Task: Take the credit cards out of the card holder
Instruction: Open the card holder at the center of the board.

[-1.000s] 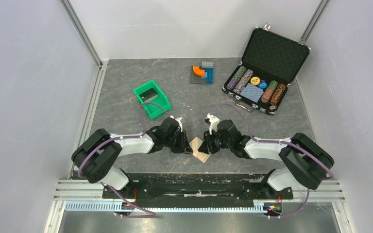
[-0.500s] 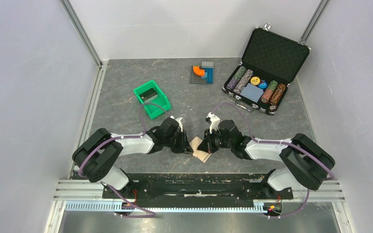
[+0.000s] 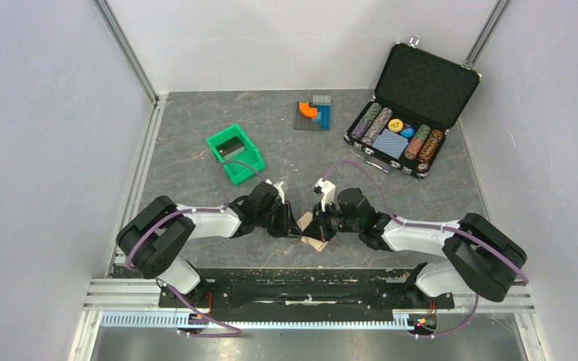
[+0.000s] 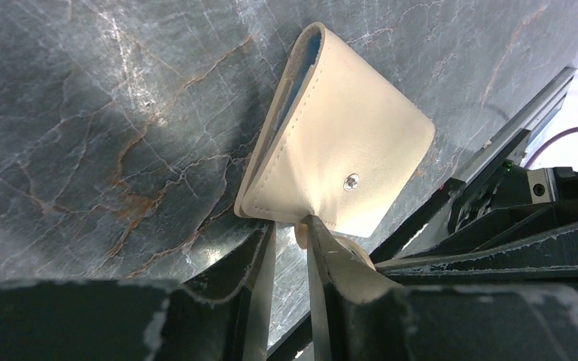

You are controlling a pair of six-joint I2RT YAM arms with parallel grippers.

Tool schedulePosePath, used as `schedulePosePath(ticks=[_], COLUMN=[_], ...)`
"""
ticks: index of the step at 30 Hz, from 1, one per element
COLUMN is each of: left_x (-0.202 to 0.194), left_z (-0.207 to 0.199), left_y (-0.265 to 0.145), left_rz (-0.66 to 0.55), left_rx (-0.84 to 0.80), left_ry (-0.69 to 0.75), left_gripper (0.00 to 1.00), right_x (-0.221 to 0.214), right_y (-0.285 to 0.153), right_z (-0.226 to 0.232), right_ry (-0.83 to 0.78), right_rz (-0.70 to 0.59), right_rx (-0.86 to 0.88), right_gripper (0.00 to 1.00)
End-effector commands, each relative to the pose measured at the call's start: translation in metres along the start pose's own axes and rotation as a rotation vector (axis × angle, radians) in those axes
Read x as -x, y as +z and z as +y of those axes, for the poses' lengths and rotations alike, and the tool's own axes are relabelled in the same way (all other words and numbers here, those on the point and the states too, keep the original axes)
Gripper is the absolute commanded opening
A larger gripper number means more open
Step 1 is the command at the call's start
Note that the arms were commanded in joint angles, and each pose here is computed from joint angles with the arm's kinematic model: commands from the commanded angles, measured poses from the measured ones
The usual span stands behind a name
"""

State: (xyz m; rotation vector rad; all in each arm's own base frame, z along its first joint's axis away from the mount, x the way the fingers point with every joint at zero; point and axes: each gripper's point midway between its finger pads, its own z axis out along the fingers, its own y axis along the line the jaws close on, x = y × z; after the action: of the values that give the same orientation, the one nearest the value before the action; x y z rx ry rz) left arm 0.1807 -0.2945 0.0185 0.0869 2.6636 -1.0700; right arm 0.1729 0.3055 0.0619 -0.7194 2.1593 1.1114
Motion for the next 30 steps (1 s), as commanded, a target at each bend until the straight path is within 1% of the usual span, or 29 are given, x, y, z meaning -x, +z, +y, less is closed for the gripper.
schedulePosePath(ticks=[1,4,6,9,11,13,15,17,20,22,24,30], left_x=[-0.002,0.008,0.019,0.031,0.039,0.044,0.046,0.046,0.043,0.039,0.034,0.027], left_z=[0.007,-0.002,-0.008,-0.001,0.005,0.004,-0.002,-0.010,-0.020,-0.026,-0.031,-0.037], left_y=[-0.002,-0.011,-0.020,-0.033,-0.040,-0.046,-0.050,-0.052,-0.051,-0.049,-0.046,-0.036], left_rz=[-0.002,-0.030,-0.076,-0.130,-0.158,-0.171,-0.181,-0.190,-0.187,-0.170,-0.142,-0.095], left_rx=[0.048,0.052,0.063,0.149,0.211,0.229,0.210,0.169,0.097,0.054,0.023,-0.018], left_ry=[-0.012,0.007,0.021,0.037,0.055,0.068,0.073,0.079,0.078,0.075,0.074,0.077], left_gripper=[0.32,0.35,0.38,0.44,0.47,0.48,0.50,0.53,0.58,0.59,0.60,0.62], right_x=[0.013,0.009,0.003,-0.003,-0.006,-0.008,-0.008,-0.004,0.005,0.010,0.017,0.030], right_y=[-0.005,-0.007,-0.007,-0.007,-0.006,-0.005,-0.006,-0.008,-0.011,-0.014,-0.018,-0.028], right_z=[0.008,0.016,0.018,0.020,0.019,0.017,0.016,0.016,0.013,0.012,0.012,0.009], right_ry=[-0.051,-0.050,-0.049,-0.047,-0.043,-0.046,-0.054,-0.061,-0.063,-0.069,-0.080,-0.109], right_rz=[-0.036,-0.024,-0.008,0.011,0.023,0.046,0.061,0.055,0.031,0.019,-0.001,-0.049], right_rx=[0.017,0.059,0.076,0.082,0.070,0.046,0.027,0.018,-0.026,-0.045,-0.062,-0.107], right_gripper=[0.00,0.00,0.00,0.00,0.05,0.09,0.14,0.22,0.30,0.35,0.37,0.37])
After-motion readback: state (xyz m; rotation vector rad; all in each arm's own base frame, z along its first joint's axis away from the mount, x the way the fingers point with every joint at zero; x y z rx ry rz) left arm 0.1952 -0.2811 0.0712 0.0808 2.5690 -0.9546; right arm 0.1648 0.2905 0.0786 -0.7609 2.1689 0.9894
